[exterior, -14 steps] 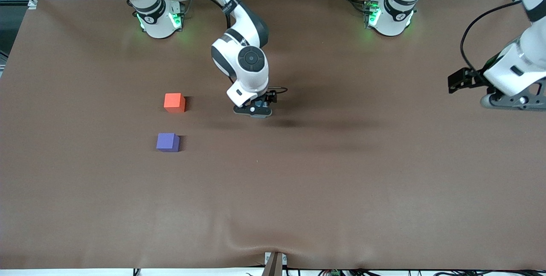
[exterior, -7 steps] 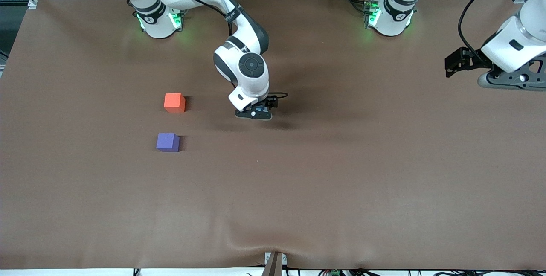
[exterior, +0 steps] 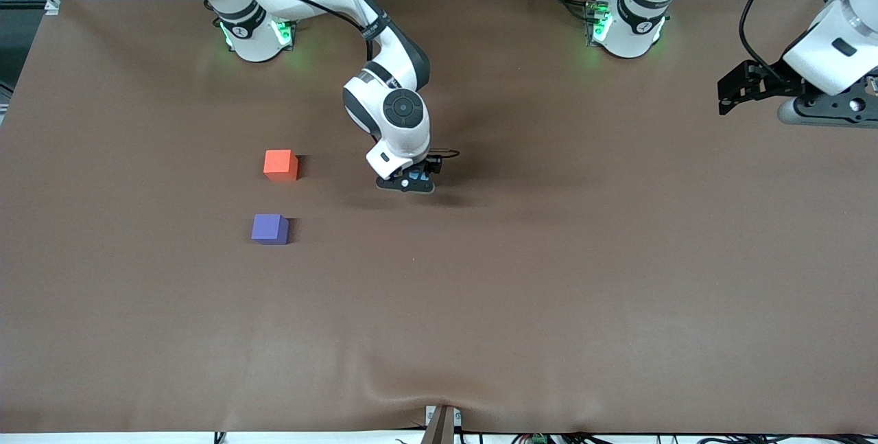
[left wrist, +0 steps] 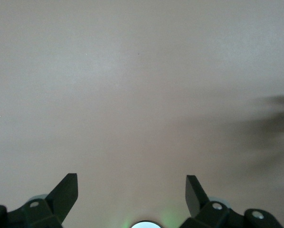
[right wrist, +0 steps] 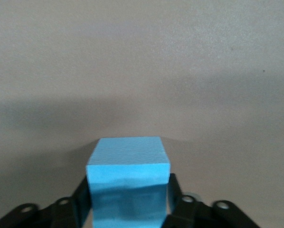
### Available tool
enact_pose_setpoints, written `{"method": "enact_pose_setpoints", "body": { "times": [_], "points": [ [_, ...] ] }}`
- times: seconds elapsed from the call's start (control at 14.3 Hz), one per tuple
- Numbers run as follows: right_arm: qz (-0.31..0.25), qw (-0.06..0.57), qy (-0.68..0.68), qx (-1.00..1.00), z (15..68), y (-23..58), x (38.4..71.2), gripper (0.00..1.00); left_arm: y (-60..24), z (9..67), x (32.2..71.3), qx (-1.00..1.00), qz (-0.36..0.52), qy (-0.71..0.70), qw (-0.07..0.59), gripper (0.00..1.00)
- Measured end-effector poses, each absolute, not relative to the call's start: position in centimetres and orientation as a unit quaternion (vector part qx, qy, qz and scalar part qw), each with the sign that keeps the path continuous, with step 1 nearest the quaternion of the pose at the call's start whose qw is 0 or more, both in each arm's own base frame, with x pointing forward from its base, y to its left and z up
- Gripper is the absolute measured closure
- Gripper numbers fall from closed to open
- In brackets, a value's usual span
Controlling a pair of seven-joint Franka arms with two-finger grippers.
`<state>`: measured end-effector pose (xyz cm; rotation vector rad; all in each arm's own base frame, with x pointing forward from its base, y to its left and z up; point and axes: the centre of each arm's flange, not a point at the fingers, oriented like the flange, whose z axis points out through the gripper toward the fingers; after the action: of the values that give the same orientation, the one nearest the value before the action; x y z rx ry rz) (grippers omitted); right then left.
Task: Place blue block between orange and purple blocks
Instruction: 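Carry the blue cube with the right gripper between orange and purple cubes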
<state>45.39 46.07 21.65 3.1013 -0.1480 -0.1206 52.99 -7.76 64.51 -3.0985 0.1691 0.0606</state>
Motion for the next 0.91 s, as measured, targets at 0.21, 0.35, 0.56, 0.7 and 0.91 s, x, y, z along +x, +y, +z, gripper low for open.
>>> {"method": "enact_pose_setpoints", "body": {
  "times": [0.21, 0.35, 0.56, 0.7, 0.91],
  "points": [
    [-0.036, 0.02, -0.059, 0.997, 24.7, 45.3, 46.6, 0.46, -7.8, 64.8, 53.0, -0.998, 0.017, 0.054, 0.015, 0.0],
    [-0.04, 0.03, -0.062, 0.997, 30.2, 42.4, 48.7, 0.46, -7.7, 64.9, 53.0, -0.998, 0.016, 0.054, 0.014, 0.0],
    [-0.048, 0.034, -0.039, 0.997, 39.1, 32.5, 52.8, 0.5, -7.8, 65.2, 53.0, -0.998, 0.014, 0.053, 0.008, 0.0],
    [-0.052, 0.032, -0.034, 0.998, 41.2, 25.2, 54.4, 0.51, -7.7, 65.5, 53.0, -0.999, 0.011, 0.053, 0.008, 0.0],
    [-0.073, 0.032, -0.036, 0.996, 38.3, 16.6, 55.1, 0.51, -7.7, 65.6, 53.0, -0.999, 0.009, 0.053, 0.008, 0.0]
  ]
}}
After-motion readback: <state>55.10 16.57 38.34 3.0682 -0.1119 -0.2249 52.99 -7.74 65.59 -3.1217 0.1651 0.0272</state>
